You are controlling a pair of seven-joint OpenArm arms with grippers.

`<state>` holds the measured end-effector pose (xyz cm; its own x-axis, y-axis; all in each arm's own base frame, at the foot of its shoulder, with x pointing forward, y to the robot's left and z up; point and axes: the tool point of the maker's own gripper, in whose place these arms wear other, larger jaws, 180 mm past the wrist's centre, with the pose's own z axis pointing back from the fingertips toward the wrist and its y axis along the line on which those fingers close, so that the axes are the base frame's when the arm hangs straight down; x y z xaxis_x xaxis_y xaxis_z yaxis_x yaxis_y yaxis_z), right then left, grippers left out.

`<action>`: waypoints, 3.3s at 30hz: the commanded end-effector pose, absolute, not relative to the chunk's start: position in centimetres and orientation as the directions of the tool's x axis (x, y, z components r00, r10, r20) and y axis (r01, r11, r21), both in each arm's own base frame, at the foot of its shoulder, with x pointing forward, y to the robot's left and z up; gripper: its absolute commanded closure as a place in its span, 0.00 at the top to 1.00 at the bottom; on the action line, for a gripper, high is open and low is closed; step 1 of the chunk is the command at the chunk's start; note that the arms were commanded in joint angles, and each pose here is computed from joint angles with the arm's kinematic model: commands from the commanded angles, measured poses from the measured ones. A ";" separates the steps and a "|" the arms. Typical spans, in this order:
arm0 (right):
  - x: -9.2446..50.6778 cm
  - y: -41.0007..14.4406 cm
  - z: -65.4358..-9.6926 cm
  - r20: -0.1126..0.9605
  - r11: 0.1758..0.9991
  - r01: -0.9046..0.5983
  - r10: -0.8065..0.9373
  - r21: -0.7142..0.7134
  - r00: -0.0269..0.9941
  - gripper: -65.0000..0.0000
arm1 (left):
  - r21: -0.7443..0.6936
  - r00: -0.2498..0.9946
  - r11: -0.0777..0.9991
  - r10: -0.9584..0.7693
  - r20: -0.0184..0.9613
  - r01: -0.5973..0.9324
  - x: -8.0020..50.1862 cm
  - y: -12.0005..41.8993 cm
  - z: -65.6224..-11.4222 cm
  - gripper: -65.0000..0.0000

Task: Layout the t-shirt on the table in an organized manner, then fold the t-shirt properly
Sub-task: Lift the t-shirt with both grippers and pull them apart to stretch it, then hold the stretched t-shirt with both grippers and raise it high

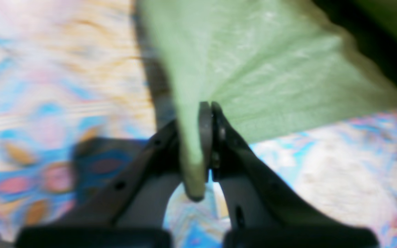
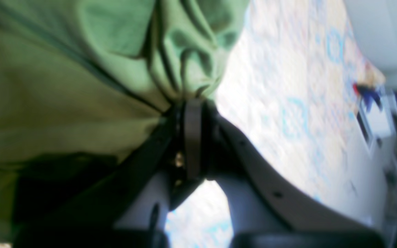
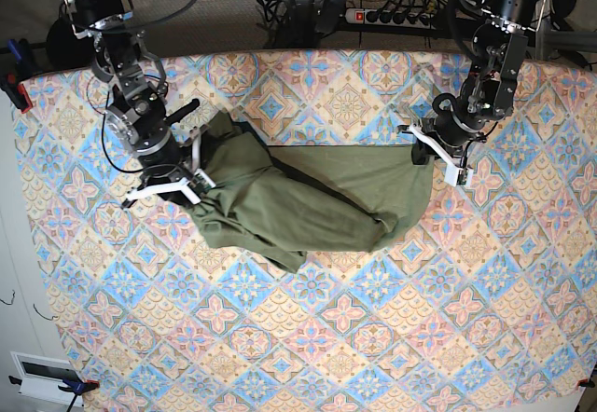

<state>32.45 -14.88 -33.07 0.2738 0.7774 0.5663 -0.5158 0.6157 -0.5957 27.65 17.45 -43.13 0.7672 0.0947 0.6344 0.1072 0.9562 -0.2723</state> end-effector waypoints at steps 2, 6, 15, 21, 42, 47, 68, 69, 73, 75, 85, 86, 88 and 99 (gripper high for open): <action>33.4 -16.7 -31.1 0.582 0.630 -0.453 0.770 -0.630 0.262 0.00 | -0.210 0.766 0.972 0.054 0.640 0.106 27.7 18.9 -43.0 0.00; 32.9 -19.6 -31.1 0.574 0.658 -0.402 0.753 -0.637 0.322 0.00 | -0.139 0.763 0.982 -0.011 0.646 0.131 27.5 19.6 -43.3 0.00; 32.1 -26.9 -29.4 0.568 0.704 -0.240 0.692 -0.669 0.446 0.00 | -0.008 0.728 0.998 -0.038 0.684 0.060 28.5 24.5 -41.9 0.00; 31.5 -30.5 -28.3 0.609 0.745 -0.106 0.611 -0.659 0.506 0.00 | 0.089 0.687 0.995 -0.102 0.719 0.054 29.5 26.3 -39.9 0.00; 30.8 -29.4 -29.2 0.665 0.805 -0.049 0.520 -0.591 0.536 0.39 | 0.089 0.690 0.983 -0.176 0.702 0.160 25.8 22.8 -39.9 0.00; 35.4 -21.1 -27.7 0.708 0.796 -0.195 0.601 -0.574 0.371 0.39 | 0.075 0.693 0.976 -0.197 0.694 0.202 25.4 21.3 -40.3 0.00; 43.4 -14.8 -34.9 0.400 0.452 -0.689 0.882 -0.566 0.250 0.40 | 0.052 0.709 0.968 -0.215 0.672 0.244 24.0 19.6 -41.2 0.00; 43.6 -14.9 -35.2 0.379 0.436 -0.700 0.891 -0.566 0.249 0.40 | 0.052 0.709 0.968 -0.215 0.672 0.244 24.0 19.6 -41.2 0.00; 43.3 -14.6 -36.6 0.328 0.379 -0.755 0.917 -0.536 0.227 0.40 | 0.052 0.709 0.968 -0.215 0.672 0.244 24.0 19.6 -41.2 0.00; 42.7 -14.6 -37.3 0.309 0.354 -0.786 0.926 -0.507 0.217 0.40 | 0.052 0.709 0.968 -0.215 0.672 0.244 24.0 19.6 -41.2 0.00; 41.7 -16.9 -40.7 0.266 0.390 -0.814 0.917 -0.431 0.299 0.40 | 0.051 0.708 0.968 -0.213 0.673 0.244 24.1 19.6 -41.2 0.00; 41.6 -17.0 -41.1 0.273 0.396 -0.817 0.913 -0.420 0.302 0.40 | 0.051 0.708 0.968 -0.213 0.673 0.244 24.1 19.6 -41.2 0.00; 41.2 -17.2 -41.9 0.280 0.407 -0.821 0.907 -0.399 0.313 0.40 | 0.051 0.708 0.968 -0.213 0.673 0.244 24.1 19.6 -41.2 0.00; 39.5 -16.4 -45.7 0.126 0.207 -0.921 0.977 -0.329 0.174 0.40 | 0.050 0.708 0.968 -0.214 0.673 0.245 24.1 19.5 -41.2 0.00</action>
